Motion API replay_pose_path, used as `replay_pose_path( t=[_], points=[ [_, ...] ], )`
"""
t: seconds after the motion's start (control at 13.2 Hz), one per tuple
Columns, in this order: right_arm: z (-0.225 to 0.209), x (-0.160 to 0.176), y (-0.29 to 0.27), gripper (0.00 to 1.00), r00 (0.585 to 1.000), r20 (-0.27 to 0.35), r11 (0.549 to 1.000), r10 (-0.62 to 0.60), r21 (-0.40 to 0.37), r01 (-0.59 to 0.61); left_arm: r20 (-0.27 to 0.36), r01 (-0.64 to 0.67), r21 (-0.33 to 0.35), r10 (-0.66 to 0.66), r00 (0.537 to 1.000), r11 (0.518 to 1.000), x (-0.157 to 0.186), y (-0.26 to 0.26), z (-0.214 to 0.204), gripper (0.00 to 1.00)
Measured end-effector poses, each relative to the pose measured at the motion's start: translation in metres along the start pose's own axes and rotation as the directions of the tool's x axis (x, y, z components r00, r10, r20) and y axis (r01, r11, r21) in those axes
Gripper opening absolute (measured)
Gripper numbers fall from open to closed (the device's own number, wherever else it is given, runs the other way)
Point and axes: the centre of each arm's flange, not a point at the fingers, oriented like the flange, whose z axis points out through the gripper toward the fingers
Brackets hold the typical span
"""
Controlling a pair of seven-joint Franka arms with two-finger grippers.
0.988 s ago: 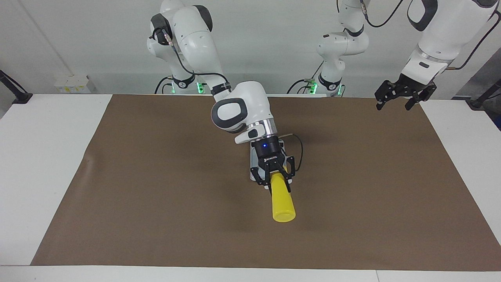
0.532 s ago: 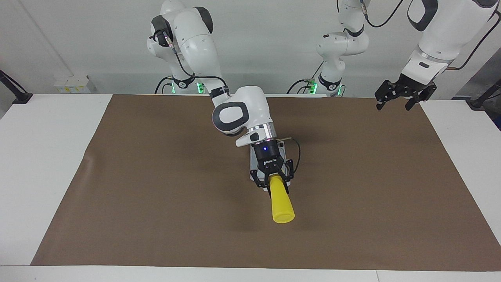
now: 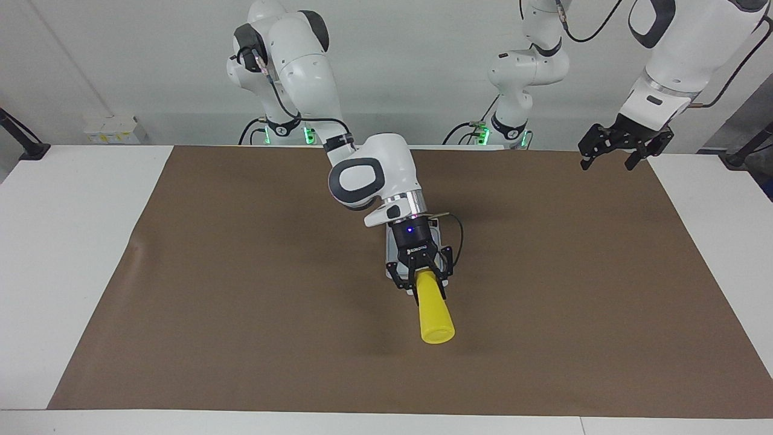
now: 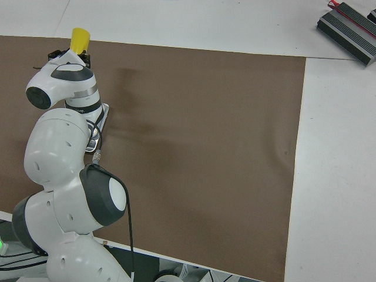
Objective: Pour seasoning into cup on scale with both arms
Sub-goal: 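Turn the yellow bottle upright and carry it back with the right gripper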
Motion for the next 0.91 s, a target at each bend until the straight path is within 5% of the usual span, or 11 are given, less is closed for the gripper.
replay_pose_path(
  t=[0.46,0.91],
  points=[
    [-0.027,0.056,-0.005,0.52,0.971,-0.026,0.972,0.236,0.007,-0.236,0.000,0.000,0.000,0.000,1.000,1.000,0.000,0.000,0.000,1.00],
    [-0.049,0.122,0.043,0.52,0.857,-0.075,0.852,0.509,-0.092,-0.515,0.000,0.000,0.000,0.000,1.000,1.000,0.000,0.000,0.000,1.00]
  ],
)
